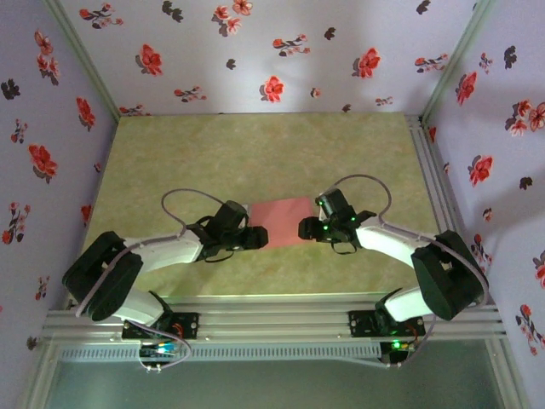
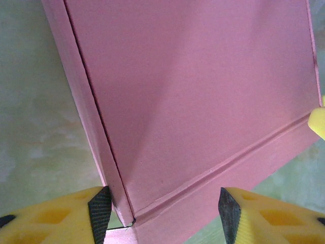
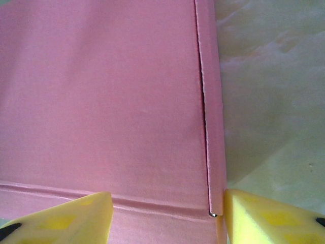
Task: Fold the paper box
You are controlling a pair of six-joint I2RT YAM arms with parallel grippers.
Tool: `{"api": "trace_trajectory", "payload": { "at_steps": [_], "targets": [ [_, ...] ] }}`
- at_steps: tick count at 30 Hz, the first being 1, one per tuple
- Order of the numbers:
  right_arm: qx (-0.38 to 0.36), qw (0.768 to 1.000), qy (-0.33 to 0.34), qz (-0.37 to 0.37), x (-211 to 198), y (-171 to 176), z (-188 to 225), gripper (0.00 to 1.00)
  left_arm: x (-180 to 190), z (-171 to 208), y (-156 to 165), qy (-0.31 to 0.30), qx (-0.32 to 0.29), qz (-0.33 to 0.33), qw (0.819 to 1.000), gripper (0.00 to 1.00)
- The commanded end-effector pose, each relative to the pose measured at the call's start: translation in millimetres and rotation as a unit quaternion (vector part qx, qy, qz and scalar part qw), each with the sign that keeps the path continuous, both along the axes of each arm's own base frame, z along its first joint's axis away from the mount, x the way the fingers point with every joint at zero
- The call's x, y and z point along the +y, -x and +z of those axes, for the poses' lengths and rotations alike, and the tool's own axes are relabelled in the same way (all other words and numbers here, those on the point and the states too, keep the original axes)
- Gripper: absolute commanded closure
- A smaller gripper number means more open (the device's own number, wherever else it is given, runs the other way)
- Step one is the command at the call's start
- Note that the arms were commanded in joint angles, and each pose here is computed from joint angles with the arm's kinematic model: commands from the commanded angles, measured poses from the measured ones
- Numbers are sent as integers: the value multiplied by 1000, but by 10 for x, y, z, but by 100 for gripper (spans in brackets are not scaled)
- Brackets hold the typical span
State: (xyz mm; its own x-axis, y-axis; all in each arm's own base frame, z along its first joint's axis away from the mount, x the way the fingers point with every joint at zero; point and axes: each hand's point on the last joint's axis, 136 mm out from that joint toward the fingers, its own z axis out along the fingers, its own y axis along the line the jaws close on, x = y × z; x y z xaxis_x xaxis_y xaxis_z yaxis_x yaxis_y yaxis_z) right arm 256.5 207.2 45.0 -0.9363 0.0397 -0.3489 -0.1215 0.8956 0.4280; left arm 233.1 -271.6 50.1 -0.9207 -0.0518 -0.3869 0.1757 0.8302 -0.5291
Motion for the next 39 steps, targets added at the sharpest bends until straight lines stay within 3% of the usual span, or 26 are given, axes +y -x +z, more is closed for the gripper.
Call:
{"api": "trace_trajectory", "payload": {
  "at_steps": [1, 8, 22, 30, 35, 39],
  "targets": [
    [-17, 1000, -15, 21, 86, -51, 95, 40, -148, 170, -84, 32, -15, -14, 999, 40],
    [-34, 999, 2, 32, -10, 15, 281, 40, -42, 499, -165, 64, -33, 1, 997, 41],
    [-77, 994, -74, 13, 90, 4, 1141, 41, 139, 1257, -278, 112, -81, 27, 990, 41],
    [-61, 997, -52, -7, 31, -59, 1133, 41, 188, 1151, -373, 104, -68, 44, 991, 41],
    [-34, 999, -19, -6, -89, -34, 692, 40, 259, 808, -220, 79, -26, 41, 996, 39],
    [-25, 999, -23, -9, -59, -70, 458, 37, 249, 568, -182, 74, -14, 40, 996, 29]
  ]
}}
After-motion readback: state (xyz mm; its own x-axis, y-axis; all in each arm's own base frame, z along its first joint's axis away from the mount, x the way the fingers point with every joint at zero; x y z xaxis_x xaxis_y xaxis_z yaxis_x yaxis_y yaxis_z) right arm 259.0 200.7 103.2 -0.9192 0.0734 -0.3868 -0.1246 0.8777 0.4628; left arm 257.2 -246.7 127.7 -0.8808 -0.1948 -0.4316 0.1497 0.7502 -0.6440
